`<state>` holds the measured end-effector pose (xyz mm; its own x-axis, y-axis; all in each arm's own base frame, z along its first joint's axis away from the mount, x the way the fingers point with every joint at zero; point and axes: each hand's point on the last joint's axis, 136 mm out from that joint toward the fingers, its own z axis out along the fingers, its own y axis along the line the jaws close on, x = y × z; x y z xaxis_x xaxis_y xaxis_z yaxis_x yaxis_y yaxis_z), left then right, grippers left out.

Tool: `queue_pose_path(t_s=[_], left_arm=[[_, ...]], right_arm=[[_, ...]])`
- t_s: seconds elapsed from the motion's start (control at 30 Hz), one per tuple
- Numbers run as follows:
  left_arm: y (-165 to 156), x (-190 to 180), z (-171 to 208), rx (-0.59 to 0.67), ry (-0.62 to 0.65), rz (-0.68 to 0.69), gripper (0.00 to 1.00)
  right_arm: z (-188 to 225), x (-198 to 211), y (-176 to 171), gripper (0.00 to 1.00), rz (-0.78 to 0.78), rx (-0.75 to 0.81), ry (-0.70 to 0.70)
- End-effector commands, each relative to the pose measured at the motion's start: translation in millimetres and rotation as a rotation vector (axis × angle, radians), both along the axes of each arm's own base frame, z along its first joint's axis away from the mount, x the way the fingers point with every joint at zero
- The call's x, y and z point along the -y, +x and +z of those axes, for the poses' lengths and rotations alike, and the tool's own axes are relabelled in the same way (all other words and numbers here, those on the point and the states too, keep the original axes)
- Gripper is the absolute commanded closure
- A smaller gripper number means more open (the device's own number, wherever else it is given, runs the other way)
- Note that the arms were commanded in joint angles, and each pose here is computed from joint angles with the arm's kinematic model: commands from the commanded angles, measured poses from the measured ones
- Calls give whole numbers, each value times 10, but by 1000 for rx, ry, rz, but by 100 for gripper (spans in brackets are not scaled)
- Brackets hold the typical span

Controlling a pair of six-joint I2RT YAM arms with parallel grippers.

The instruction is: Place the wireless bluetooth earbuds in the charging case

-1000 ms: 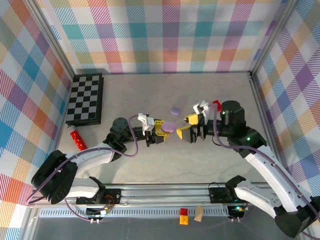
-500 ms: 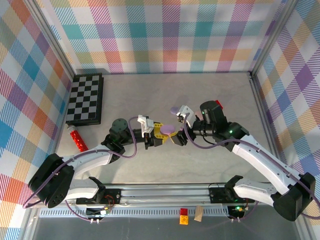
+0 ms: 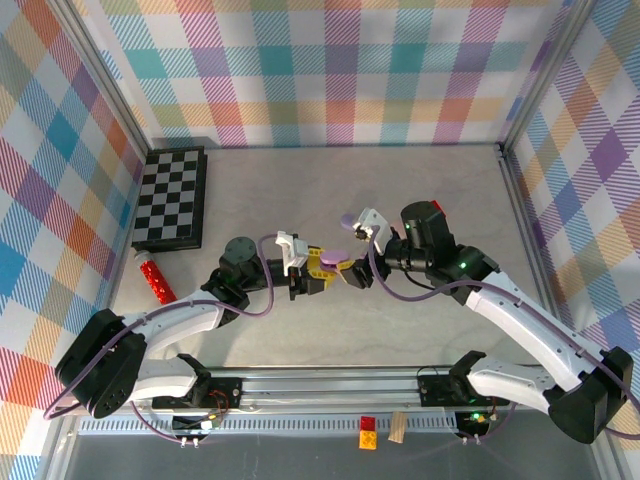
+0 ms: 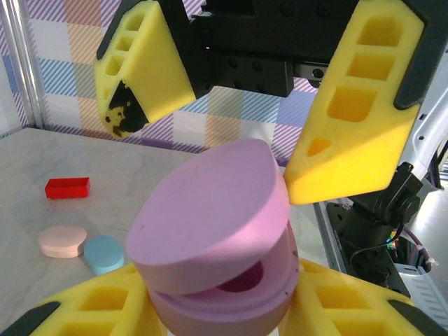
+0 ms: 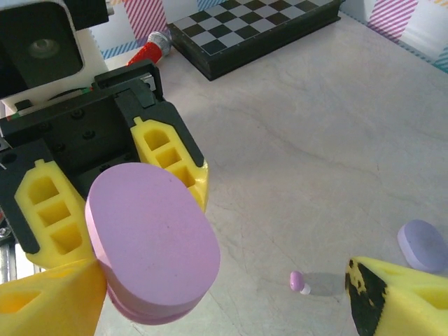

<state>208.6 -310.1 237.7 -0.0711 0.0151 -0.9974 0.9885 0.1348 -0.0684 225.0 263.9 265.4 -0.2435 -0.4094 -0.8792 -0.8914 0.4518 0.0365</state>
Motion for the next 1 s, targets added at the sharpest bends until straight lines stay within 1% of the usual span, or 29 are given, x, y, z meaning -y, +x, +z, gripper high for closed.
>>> queue_pose_path(t_s=[0.0,0.2,0.3,0.4,0.57,0.67,0.83,0.9,0.97], left_arm=[[-114,7,94,51,-19,-48,62],[-134,-21,78,60,-18,-41,62],[-121,-42,30,59,-8,-21,62],[-110,-51,0,56,2,-11,62],[-104,-62,4,65,2,-2,62],[-89,-77,0,65,3,9,62],[-48,-120,-20,56,6,35,62],[-14,-155,-25,49,3,51,62],[12,-198,-37,43,-3,65,62]], right_arm=[[185,3,61,13,-27,45,41],[277,18,146,14,-87,34,69],[245,32,165,14,-102,16,51],[231,35,141,13,-98,2,51],[320,35,37,13,-72,-7,93],[369,63,6,13,-89,-33,120],[446,149,-2,13,-126,-68,198],[452,256,73,14,-185,-103,266],[407,438,225,15,-286,-164,349]])
